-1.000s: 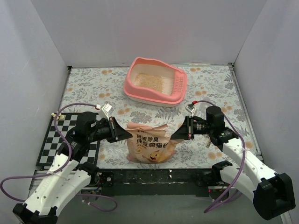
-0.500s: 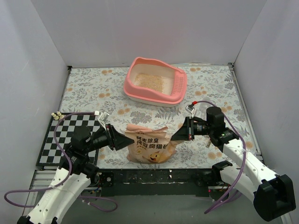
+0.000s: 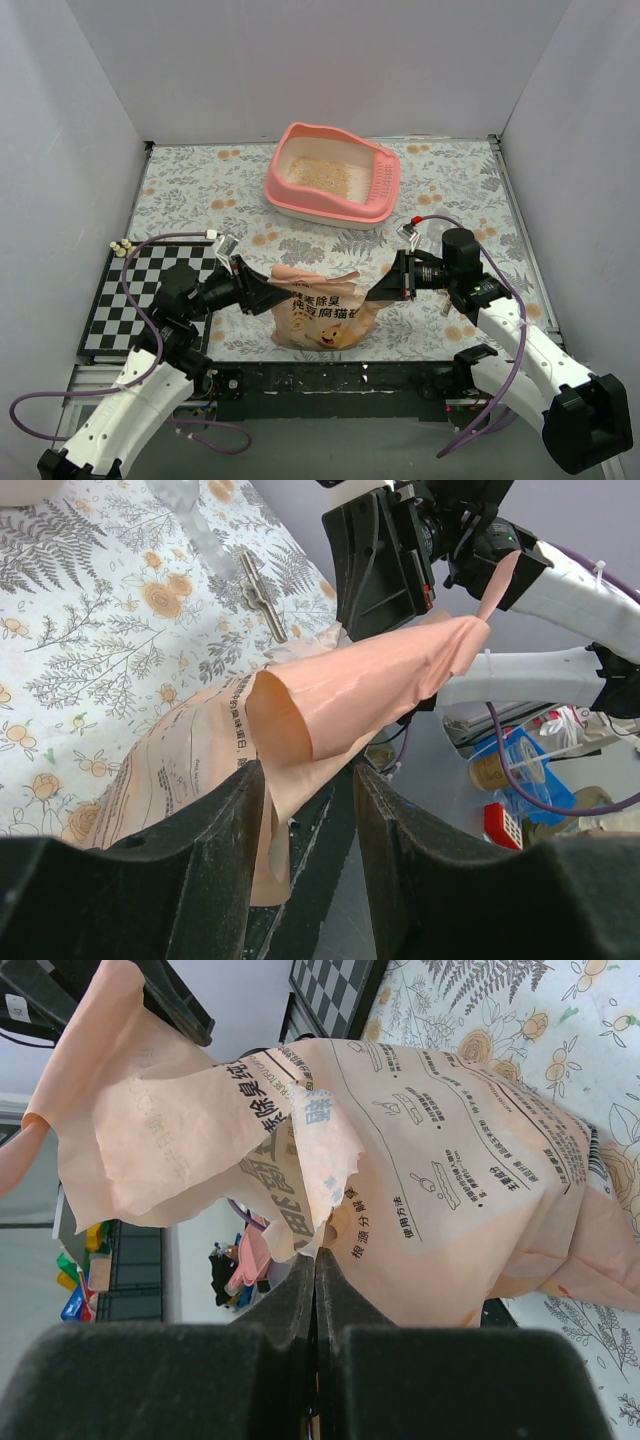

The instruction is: Fill the litter box with clean litter

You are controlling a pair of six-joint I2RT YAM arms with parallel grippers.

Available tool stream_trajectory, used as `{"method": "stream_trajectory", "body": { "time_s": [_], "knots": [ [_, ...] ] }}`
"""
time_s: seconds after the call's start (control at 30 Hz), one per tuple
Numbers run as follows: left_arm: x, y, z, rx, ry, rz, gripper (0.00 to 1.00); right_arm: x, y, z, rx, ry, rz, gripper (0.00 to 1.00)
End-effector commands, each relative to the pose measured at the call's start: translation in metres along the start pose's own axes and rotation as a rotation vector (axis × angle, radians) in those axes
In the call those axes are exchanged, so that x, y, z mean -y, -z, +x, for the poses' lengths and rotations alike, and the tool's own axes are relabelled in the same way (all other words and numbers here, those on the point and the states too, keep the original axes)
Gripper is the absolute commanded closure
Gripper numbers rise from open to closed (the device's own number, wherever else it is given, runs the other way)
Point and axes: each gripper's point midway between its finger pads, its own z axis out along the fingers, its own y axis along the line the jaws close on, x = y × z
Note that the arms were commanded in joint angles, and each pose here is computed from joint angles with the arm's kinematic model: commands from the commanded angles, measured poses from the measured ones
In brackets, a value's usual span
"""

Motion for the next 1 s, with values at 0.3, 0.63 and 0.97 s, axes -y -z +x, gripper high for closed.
{"method": "stream_trajectory", "body": {
  "time_s": [0.3,0.63,0.97],
  "knots": [
    [-0.007,-0.001,0.008,0.040,0.007,0.030,0.62,-0.018,0.002,-0.008,0.012,0.082,-0.062,0.99],
    [-0.017,-0.010,0.015,0.002,0.024,0.034,0.64,-0.016,0.002,-0.007,0.019,0.082,-0.064,0.99],
    [-0.023,-0.015,0.015,-0.028,0.029,0.019,1.00,-0.013,0.003,-0.003,0.014,0.083,-0.067,0.99]
  ]
}}
